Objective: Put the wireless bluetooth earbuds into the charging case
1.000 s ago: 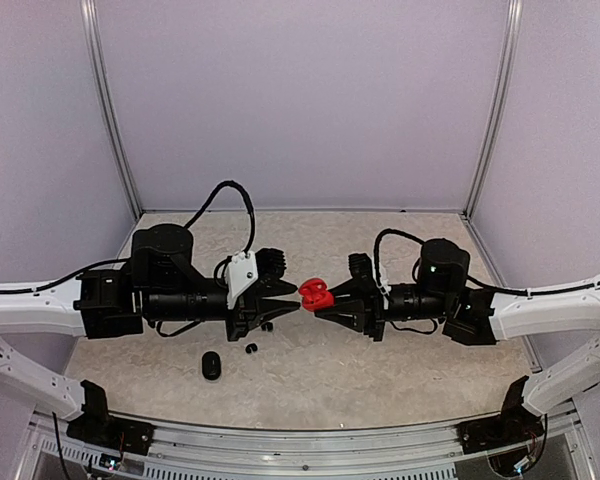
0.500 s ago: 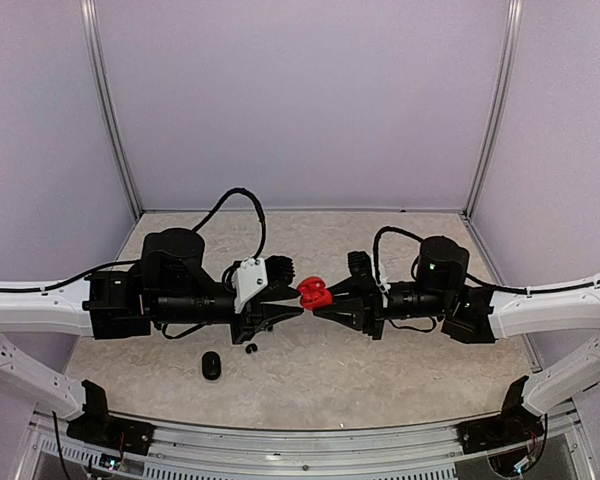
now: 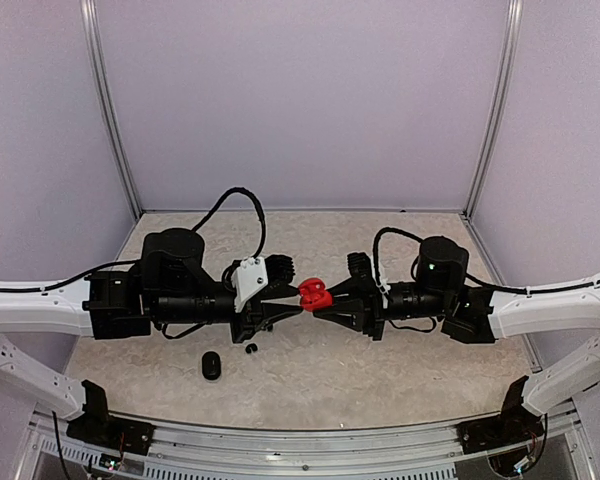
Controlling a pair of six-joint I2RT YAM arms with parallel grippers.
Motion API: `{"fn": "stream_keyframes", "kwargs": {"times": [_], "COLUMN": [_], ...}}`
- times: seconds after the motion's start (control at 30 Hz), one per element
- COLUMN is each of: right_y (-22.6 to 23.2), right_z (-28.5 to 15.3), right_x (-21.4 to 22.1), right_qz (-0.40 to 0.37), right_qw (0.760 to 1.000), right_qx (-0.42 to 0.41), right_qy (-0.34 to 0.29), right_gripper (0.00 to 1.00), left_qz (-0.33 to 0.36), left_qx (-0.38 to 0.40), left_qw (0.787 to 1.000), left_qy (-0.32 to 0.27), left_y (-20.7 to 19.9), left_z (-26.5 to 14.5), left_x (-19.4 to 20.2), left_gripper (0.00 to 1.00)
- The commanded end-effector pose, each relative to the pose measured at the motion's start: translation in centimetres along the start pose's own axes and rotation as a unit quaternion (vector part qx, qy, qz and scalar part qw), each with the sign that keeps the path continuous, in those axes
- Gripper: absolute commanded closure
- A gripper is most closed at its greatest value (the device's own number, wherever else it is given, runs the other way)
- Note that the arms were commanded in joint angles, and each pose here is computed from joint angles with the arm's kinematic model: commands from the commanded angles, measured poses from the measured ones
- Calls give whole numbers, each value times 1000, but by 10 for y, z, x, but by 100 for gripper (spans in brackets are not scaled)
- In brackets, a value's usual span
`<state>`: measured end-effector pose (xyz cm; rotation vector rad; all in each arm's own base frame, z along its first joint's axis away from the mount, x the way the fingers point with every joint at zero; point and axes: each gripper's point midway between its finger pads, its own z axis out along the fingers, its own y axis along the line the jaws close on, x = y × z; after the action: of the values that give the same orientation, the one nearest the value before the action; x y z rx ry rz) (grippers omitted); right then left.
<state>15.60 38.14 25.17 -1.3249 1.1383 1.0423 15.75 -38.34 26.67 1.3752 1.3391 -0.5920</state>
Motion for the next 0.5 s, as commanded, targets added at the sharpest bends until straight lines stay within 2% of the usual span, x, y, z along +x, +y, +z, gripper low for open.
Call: {"fn": "stream_keyframes", "kwargs": {"times": [0.0, 0.47], "right_y": [5, 5], "right_z": [4, 8], "right_x": [-6, -5], "right_qz": [-8, -10], "right_qw": [1000, 1000], "right_qx": [-14, -17], "right_qy": [-3, 1], "right_gripper": [88, 88], "left_qz": [5, 6], "left_qx": [-8, 5], "left_qw": [1000, 1000], "left_qy": [-15, -6], "left_y": [3, -1], "left_z": [1, 7], "left_x": [-11, -8], "left_gripper": [70, 70]}}
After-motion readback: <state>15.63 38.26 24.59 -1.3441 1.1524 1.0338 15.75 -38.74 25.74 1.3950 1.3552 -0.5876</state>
